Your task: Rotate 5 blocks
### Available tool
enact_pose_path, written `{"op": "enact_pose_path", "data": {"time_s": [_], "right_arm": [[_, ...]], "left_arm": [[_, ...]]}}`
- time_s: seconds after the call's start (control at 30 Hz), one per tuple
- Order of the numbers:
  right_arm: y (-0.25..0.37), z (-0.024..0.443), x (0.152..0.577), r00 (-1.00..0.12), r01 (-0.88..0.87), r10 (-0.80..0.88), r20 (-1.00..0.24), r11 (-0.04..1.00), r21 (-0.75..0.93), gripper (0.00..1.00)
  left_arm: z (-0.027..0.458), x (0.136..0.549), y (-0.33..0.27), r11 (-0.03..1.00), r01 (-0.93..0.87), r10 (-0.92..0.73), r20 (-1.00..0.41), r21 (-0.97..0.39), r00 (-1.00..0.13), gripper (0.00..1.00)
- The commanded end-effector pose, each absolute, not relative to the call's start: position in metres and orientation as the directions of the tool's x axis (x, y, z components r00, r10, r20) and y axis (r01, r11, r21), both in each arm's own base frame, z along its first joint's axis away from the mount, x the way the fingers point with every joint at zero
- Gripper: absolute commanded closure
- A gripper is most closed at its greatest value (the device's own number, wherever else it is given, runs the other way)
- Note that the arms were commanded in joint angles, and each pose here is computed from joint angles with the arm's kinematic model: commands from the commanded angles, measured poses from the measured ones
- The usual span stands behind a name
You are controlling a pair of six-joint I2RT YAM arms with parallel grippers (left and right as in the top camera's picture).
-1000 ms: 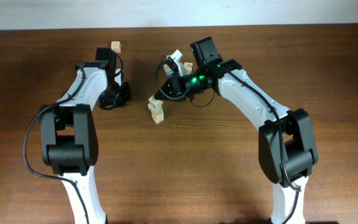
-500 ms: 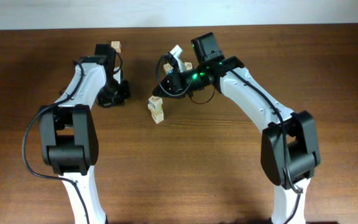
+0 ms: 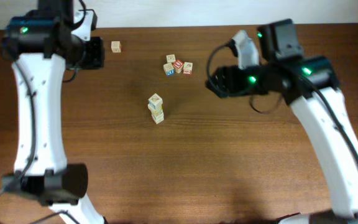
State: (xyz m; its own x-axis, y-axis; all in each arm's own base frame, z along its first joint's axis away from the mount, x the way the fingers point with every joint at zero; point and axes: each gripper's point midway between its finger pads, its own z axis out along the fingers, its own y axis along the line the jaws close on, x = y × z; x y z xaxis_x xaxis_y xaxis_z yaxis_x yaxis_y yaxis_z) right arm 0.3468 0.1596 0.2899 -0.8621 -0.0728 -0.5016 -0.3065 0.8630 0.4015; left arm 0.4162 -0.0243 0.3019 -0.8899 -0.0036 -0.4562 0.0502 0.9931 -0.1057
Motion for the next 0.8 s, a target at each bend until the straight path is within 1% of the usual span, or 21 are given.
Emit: {"op": "enact_pose_path", "data": {"time_s": [0.0, 0.07, 0.3, 0.37, 0.5, 0.57, 0.67, 0.77], "right_arm": [[0.098, 0.319, 0.331, -0.793, -0.184, -0.073, -0.605, 0.975, 0.125, 0.02], [0.086, 0.331, 0.311, -0.78, -0.165, -0.069, -0.622, 0.982, 0.098, 0.02], [0.067, 0.369, 0.239, -0.719, -0.175, -0.052, -0.693, 0.979, 0.108, 0.02], [0.064, 0.378, 0.23, -0.692, -0.179, -0.045, -0.72, 0.978, 0.11, 0.02], [0.061, 0.387, 0.218, -0.664, -0.183, -0.038, -0.747, 0.977, 0.114, 0.02], [0.06, 0.385, 0.215, -0.669, -0.181, -0.04, -0.742, 0.977, 0.11, 0.02], [0.047, 0.378, 0.213, -0.689, -0.125, -0.045, -0.723, 0.991, 0.057, 0.02], [0.037, 0.379, 0.222, -0.675, -0.079, -0.042, -0.737, 0.997, 0.015, 0.02]], "left_arm": [[0.328, 0.402, -0.023, 0.994, 0.069, 0.014, -0.512, -0.09, -0.859, 0.01], [0.331, 0.401, -0.023, 0.994, 0.07, 0.014, -0.518, -0.089, -0.855, 0.01], [0.331, 0.401, -0.023, 0.994, 0.07, 0.014, -0.518, -0.089, -0.855, 0.01], [0.331, 0.401, -0.022, 0.994, 0.07, 0.014, -0.518, -0.089, -0.855, 0.01], [0.331, 0.401, -0.023, 0.994, 0.07, 0.014, -0.518, -0.089, -0.855, 0.01], [0.331, 0.401, -0.022, 0.994, 0.07, 0.014, -0.518, -0.089, -0.855, 0.01], [0.331, 0.401, -0.023, 0.994, 0.07, 0.014, -0.518, -0.089, -0.855, 0.01], [0.331, 0.401, -0.023, 0.994, 0.07, 0.014, -0.518, -0.089, -0.855, 0.01]]}}
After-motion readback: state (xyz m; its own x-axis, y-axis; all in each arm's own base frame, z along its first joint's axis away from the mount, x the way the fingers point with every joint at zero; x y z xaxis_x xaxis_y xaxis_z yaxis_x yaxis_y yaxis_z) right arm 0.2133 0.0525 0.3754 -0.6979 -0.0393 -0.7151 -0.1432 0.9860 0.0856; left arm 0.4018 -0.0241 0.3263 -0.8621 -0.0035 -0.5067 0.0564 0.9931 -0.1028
